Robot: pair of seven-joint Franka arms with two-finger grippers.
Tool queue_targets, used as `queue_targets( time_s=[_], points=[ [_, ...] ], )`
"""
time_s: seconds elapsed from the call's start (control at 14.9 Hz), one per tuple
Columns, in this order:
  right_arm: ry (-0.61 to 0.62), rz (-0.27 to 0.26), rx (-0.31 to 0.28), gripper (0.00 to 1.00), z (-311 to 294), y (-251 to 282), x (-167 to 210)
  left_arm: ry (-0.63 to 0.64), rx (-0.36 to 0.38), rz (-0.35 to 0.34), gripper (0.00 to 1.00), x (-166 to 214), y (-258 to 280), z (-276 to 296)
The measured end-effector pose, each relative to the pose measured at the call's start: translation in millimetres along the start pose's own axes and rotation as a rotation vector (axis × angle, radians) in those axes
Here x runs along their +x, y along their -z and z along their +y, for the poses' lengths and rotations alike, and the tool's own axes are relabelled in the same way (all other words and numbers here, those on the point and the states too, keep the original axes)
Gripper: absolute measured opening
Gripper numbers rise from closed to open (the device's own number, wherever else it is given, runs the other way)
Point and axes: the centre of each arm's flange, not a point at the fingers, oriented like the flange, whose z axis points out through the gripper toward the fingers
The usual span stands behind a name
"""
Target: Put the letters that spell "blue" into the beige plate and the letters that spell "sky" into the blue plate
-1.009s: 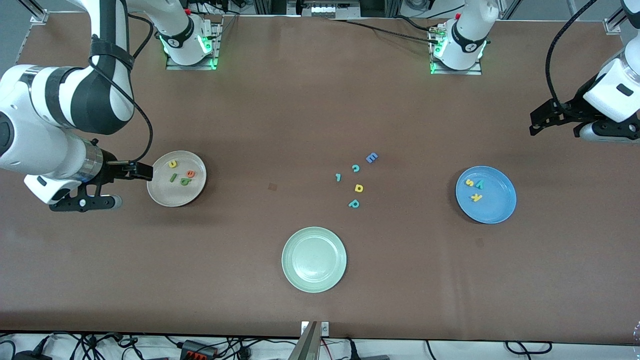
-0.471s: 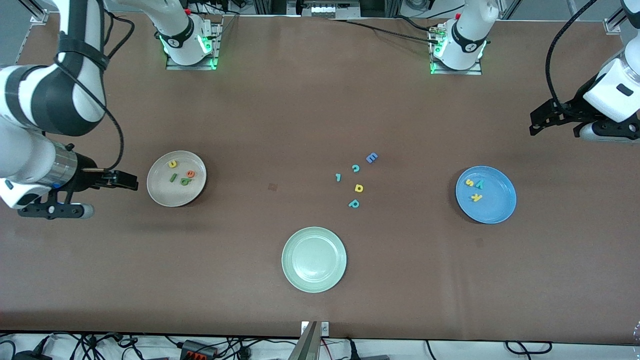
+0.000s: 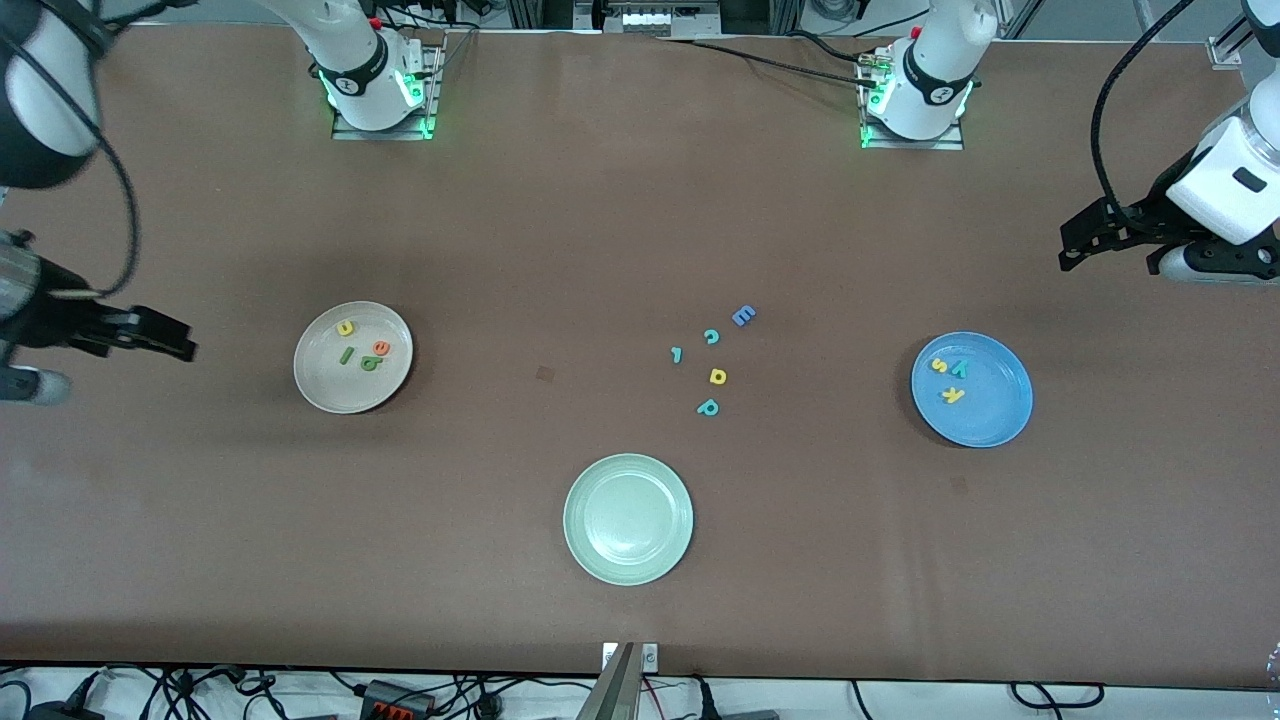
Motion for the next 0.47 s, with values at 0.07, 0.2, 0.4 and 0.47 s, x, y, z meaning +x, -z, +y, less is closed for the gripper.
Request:
queue_targets(
  time_s=[0.07, 0.2, 0.4, 0.47],
  points=[
    [-0.011, 0.006, 0.001, 1.00, 13, 7, -3, 0.000, 0.000, 0.000, 1.00, 0, 0, 0],
    [-0.027, 0.014, 0.006, 1.00, 28, 15, -8, 0.000, 0.000, 0.000, 1.00, 0, 0, 0],
    [-0.027, 0.019, 0.000, 1.00, 34, 20, -12, 0.000, 0.000, 0.000, 1.00, 0, 0, 0],
    [-0.023, 0.019, 0.000, 1.00, 33, 21, -13, 0.000, 0.000, 0.000, 1.00, 0, 0, 0]
  ],
)
